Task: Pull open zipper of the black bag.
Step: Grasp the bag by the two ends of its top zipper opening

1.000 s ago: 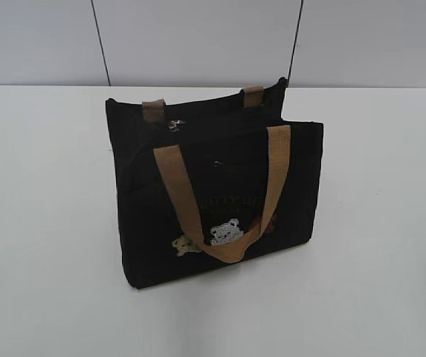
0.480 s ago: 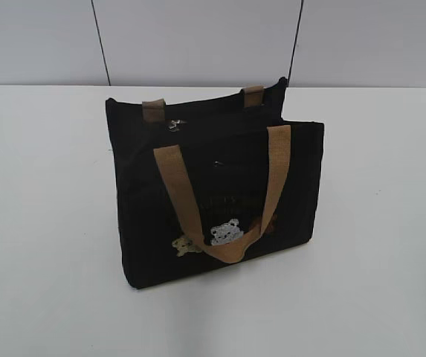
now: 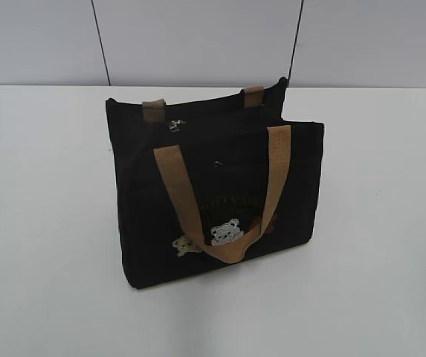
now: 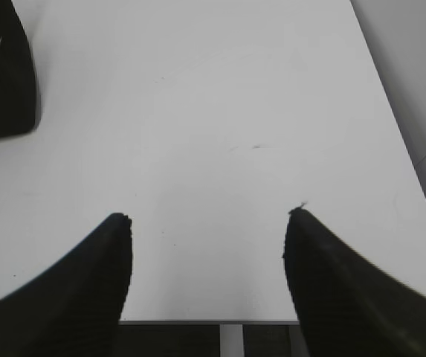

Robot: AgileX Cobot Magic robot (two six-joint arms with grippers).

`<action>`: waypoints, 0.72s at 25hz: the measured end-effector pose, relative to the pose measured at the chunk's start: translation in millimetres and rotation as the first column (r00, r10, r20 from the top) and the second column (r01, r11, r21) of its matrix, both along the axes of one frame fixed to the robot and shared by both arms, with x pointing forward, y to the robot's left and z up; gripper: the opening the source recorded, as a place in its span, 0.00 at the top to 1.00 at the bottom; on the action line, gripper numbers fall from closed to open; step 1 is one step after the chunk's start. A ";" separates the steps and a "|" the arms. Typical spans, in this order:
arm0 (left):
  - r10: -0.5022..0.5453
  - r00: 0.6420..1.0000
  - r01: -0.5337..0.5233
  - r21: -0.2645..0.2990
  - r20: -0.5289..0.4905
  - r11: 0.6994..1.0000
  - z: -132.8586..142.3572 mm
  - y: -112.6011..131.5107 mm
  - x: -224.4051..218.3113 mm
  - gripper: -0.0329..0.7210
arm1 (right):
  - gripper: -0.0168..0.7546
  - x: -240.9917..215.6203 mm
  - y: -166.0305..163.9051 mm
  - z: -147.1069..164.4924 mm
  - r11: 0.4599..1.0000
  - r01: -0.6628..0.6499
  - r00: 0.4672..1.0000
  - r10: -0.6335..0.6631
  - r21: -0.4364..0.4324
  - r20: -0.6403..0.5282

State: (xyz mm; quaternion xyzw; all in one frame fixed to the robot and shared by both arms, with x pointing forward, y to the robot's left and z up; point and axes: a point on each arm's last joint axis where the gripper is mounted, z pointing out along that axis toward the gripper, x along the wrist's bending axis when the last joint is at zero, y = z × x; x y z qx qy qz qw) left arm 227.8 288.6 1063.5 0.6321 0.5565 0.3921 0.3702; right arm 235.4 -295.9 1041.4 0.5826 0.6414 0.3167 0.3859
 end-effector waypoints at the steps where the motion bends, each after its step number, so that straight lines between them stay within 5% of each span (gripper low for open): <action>1: 0.001 1.000 -0.001 0.001 0.000 1.000 0.0 0.1 0.0 0.57 | 0.34 0.0 -0.1 0.0 1.000 0.001 1.000 -0.001 -0.001 0.000; 10: -0.011 1.000 0.011 0.004 -0.017 1.000 32.8 3.2 37.3 0.46 | 0.34 12.7 -0.8 33.1 1.000 -0.002 0.999 0.002 0.006 -0.035; 18: -0.166 0.982 0.164 -0.030 -0.091 0.986 44.4 -3.3 103.7 0.44 | 0.34 67.6 8.7 86.2 0.987 -0.137 0.979 0.148 0.090 -0.140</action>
